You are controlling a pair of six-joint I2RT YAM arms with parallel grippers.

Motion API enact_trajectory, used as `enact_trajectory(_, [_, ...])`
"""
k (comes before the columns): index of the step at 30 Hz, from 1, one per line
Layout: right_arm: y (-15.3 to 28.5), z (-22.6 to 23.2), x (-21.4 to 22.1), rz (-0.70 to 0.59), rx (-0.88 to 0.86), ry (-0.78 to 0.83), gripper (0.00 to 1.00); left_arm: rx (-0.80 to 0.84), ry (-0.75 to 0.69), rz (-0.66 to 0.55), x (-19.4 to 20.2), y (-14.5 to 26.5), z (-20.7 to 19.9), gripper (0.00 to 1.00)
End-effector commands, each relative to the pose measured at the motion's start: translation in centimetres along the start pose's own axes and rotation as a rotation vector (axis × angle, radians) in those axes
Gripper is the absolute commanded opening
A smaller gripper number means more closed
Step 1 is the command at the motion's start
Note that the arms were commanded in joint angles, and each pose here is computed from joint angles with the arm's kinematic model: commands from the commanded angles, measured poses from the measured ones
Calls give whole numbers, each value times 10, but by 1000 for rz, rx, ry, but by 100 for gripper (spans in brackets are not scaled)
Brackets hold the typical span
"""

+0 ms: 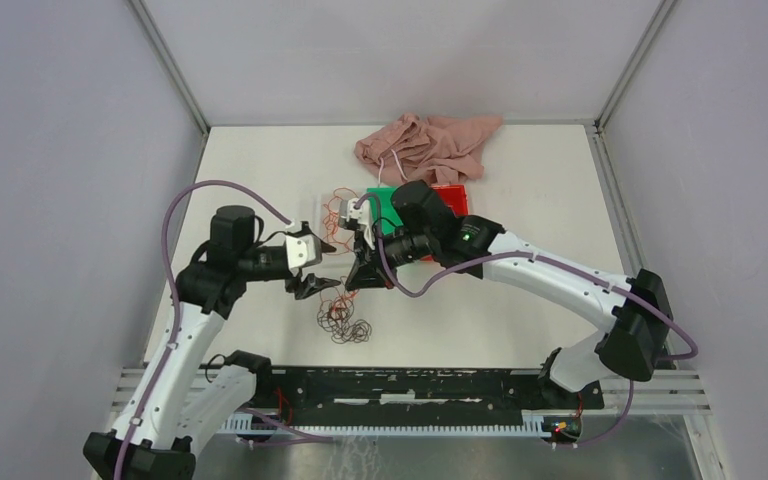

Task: Untangle the cables

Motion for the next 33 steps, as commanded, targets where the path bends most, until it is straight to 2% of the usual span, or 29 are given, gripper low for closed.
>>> enact_trajectory(1, [-1,7,-30,-88,-57,62,0,38,-45,-33,-8,-9,1,68])
enact_trajectory(5, [0,6,-30,-77,-54,80,0,103,-57,-12,-9,-14,-10,64])
enact_trajectory(12, [-1,5,-30,-68,-57,78,0,111,-62,-21,-11,-16,-11,55])
enact_trajectory(15, [0,5,-30,-67,-54,75,0,92,-64,-32,-16,-15,-10,43])
enact_trajectory(18, [1,4,-28,-64,-31,67,2,45,-71,-47,-20,-14,-6,21])
enact_trajectory(21, [4,0,-23,-70,29,45,9,-34,-84,-68,-27,-11,3,5])
enact_trajectory(22, [6,-1,-22,-82,52,40,12,-63,-81,-72,-29,-11,6,3])
enact_trajectory(25, [12,-4,-16,-128,131,25,30,-165,-58,-77,-33,-7,16,3])
enact_trajectory(28, [19,-11,-17,-198,248,5,42,-235,-38,-83,-35,-2,20,3])
enact_trajectory(31, [29,-21,-15,-272,386,-48,55,-241,-22,-112,-42,2,15,3])
enact_trajectory(33, [32,-21,-16,-339,415,-74,59,-241,7,-129,-47,3,13,3])
Point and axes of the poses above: each gripper's point midway between its finger pads, its own y axis back along the fingers, its own z axis along the line the jaws close on, x = y × z, the point moved 6 cm from there along y, back along the fingers, and after that the axes turned 2 degrees about y, right-handed, at the moved point
